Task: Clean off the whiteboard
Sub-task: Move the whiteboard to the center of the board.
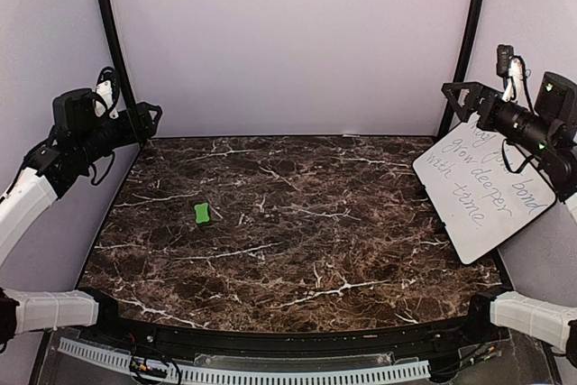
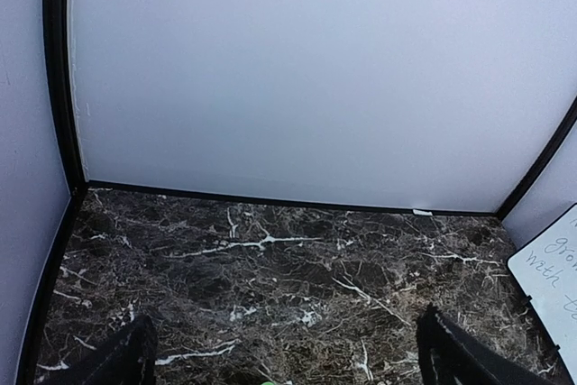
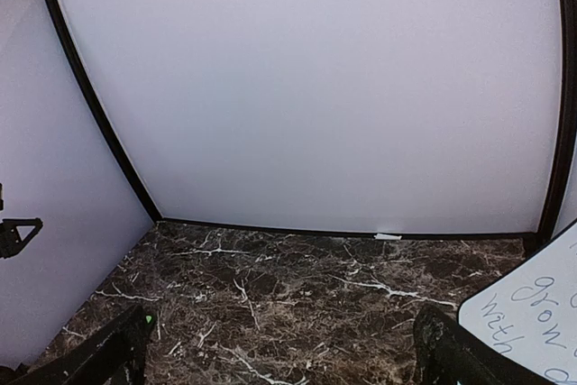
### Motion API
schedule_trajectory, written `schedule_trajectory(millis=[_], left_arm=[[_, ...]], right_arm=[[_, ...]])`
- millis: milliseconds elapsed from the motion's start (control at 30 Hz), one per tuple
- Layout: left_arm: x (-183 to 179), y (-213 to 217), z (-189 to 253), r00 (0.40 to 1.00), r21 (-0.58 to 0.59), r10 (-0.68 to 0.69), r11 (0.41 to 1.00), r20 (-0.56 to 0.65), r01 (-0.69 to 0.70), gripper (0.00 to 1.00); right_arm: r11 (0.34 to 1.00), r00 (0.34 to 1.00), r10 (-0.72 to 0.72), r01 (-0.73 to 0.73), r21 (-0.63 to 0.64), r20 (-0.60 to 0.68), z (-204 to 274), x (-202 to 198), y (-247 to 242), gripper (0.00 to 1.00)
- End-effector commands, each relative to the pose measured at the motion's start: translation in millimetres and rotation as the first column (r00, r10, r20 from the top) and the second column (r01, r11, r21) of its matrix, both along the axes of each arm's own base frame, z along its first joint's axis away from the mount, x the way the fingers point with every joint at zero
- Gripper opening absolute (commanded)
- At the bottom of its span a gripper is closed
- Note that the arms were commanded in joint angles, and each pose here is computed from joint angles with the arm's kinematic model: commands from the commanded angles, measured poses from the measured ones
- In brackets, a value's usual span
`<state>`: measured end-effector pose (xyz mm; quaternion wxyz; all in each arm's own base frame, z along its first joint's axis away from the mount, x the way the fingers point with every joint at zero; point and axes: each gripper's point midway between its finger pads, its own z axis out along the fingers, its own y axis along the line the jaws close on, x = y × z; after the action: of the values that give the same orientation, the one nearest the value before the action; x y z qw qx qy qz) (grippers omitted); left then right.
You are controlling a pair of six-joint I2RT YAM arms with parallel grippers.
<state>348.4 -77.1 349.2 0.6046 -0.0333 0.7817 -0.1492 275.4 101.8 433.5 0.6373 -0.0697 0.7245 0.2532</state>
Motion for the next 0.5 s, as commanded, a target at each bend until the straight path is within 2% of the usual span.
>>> schedule_trajectory(millis=[0, 200, 333, 467], left_arm=[[-2.0, -5.5, 13.9, 0.999, -0.007, -0.027, 1.0, 0.022, 0.027, 0.99], [0.0, -13.4, 5.2, 0.998, -0.035, -0.062, 0.997, 0.007, 0.063, 0.99], [3.3, -19.2, -9.7, 0.996, -0.055, -0.086, 0.995, -0.023, 0.084, 0.99], [7.1, -24.2, -31.6, 0.993, -0.063, -0.106, 0.993, -0.058, 0.103, 0.99]], right_arm=[[1.0, 0.998, 0.002, -0.003, 0.007, 0.07, 21.1, -4.2, 0.9, 0.99], [0.996, 0.995, -0.092, 0.093, -0.017, 0.037, 5.4, 8.5, -13.0, 0.99], [0.984, 0.981, -0.177, 0.178, -0.003, -0.076, -22.1, 28.0, -23.3, 0.99], [0.949, 0.931, -0.305, 0.315, 0.017, -0.202, -60.1, 44.7, -41.7, 0.99]])
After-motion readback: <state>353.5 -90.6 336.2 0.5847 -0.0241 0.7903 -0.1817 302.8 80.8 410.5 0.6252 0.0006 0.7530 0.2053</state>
